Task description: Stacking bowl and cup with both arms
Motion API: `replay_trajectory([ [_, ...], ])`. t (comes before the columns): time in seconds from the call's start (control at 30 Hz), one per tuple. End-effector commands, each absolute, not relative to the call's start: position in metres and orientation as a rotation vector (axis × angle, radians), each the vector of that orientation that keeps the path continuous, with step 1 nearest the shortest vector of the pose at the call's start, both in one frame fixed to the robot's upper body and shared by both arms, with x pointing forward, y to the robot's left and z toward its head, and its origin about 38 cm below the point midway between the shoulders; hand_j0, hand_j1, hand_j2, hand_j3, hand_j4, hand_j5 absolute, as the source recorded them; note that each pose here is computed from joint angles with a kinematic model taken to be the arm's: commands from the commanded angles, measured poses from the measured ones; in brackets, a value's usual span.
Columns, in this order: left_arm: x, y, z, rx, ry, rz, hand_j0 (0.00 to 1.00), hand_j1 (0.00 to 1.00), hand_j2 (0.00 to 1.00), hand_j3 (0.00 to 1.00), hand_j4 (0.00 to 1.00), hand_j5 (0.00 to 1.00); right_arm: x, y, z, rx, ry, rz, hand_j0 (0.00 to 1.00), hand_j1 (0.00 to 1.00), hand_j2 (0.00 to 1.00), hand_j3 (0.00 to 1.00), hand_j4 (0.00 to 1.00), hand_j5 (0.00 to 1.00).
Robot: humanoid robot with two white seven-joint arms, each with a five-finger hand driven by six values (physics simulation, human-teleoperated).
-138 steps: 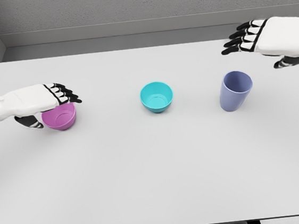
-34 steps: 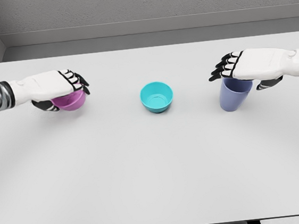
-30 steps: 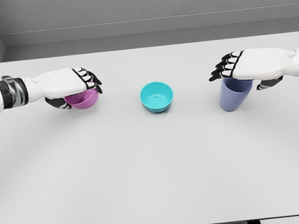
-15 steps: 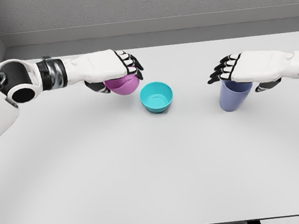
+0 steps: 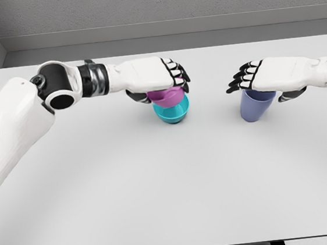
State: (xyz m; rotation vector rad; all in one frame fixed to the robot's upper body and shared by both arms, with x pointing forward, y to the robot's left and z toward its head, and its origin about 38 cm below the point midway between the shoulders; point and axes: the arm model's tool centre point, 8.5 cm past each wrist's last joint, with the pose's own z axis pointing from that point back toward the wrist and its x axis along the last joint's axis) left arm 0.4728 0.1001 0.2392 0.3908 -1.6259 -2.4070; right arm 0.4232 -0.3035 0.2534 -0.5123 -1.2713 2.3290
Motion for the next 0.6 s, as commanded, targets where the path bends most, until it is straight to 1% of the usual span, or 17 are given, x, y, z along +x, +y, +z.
replay_trajectory([
  [0.0, 0.4716, 0.0891, 0.2371, 0.397, -1.621, -2.429, 0.67, 0.67, 0.67, 0.67, 0.67, 0.67, 0.423, -0.3026, 0.2507, -0.501, -1.269, 2.327, 1.0, 1.0, 1.0, 1.0, 1.0, 1.0],
  [0.13, 0.4686, 0.0856, 0.2295, 0.387, -1.593, -2.464, 0.67, 0.67, 0.67, 0.67, 0.67, 0.67, 0.4235, -0.3028, 0.2501, -0.5, -1.269, 2.325, 1.0, 1.0, 1.0, 1.0, 1.0, 1.0],
  [0.17, 0.4695, 0.085, 0.2288, 0.418, -1.574, -2.485, 0.67, 0.67, 0.67, 0.67, 0.67, 0.67, 0.4237, -0.3032, 0.25, -0.5, -1.267, 2.324, 1.0, 1.0, 1.0, 1.0, 1.0, 1.0],
  [0.4, 0.4717, 0.0825, 0.2287, 0.491, -1.532, -2.532, 0.67, 0.67, 0.67, 0.67, 0.67, 0.67, 0.4233, -0.302, 0.2479, -0.492, -1.265, 2.328, 1.0, 1.0, 1.0, 1.0, 1.0, 1.0],
  [0.57, 0.4715, 0.0812, 0.2281, 0.489, -1.532, -2.534, 0.67, 0.67, 0.67, 0.67, 0.67, 0.67, 0.4233, -0.3021, 0.2467, -0.489, -1.262, 2.328, 1.0, 1.0, 1.0, 1.0, 1.0, 1.0],
])
